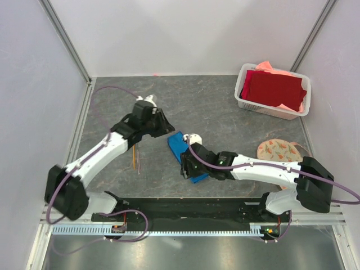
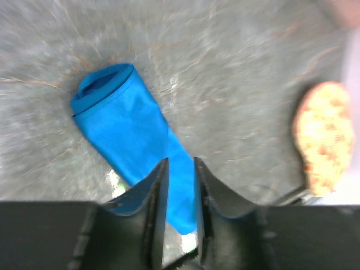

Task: Fold the napkin into a case and place the utensils inside
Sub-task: Move the smaller rectangle folded napkin to the center of the board.

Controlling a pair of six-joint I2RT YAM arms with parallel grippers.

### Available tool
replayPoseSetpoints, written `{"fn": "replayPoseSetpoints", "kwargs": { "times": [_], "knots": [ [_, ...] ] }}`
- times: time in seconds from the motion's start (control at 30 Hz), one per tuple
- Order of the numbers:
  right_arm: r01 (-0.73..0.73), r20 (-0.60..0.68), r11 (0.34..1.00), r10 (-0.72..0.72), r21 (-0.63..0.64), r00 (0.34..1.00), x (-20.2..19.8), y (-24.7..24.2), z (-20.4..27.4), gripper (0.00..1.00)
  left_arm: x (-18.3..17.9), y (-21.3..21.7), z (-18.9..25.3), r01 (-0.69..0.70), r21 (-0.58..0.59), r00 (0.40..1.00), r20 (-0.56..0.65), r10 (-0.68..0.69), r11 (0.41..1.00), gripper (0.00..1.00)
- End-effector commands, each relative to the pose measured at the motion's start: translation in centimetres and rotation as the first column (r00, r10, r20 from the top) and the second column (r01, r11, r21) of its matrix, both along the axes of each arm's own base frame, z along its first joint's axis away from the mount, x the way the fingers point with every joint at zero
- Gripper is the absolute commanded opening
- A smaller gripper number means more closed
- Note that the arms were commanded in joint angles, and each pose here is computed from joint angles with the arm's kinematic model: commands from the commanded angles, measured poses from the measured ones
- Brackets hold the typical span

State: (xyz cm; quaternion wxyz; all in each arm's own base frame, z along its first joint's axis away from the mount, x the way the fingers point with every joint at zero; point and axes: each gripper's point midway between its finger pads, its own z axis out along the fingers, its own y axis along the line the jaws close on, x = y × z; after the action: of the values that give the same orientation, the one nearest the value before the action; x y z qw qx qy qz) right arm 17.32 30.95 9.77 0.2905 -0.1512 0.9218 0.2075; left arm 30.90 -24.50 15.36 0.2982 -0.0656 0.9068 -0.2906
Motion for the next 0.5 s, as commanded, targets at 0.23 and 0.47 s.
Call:
{"fn": "replayPoseSetpoints", "kwargs": {
  "times": [0.23, 0.47],
  "knots": [
    [0.165, -0.138, 0.976, -0.146, 0.143, 0.980, -0.4, 8.0, -4.6, 0.63, -4.3, 11.8, -0.7, -0.117, 0.173, 0.990, -0.057, 0.129, 0.978, 0.58],
    [0.403, -0.026, 0.915, -0.404, -0.034, 0.915, 3.7, 6.0, -8.2, 0.73, -3.8, 15.7, -2.9, -0.220, 0.244, 0.961, -0.114, 0.253, 0.944, 0.57]
  ]
}}
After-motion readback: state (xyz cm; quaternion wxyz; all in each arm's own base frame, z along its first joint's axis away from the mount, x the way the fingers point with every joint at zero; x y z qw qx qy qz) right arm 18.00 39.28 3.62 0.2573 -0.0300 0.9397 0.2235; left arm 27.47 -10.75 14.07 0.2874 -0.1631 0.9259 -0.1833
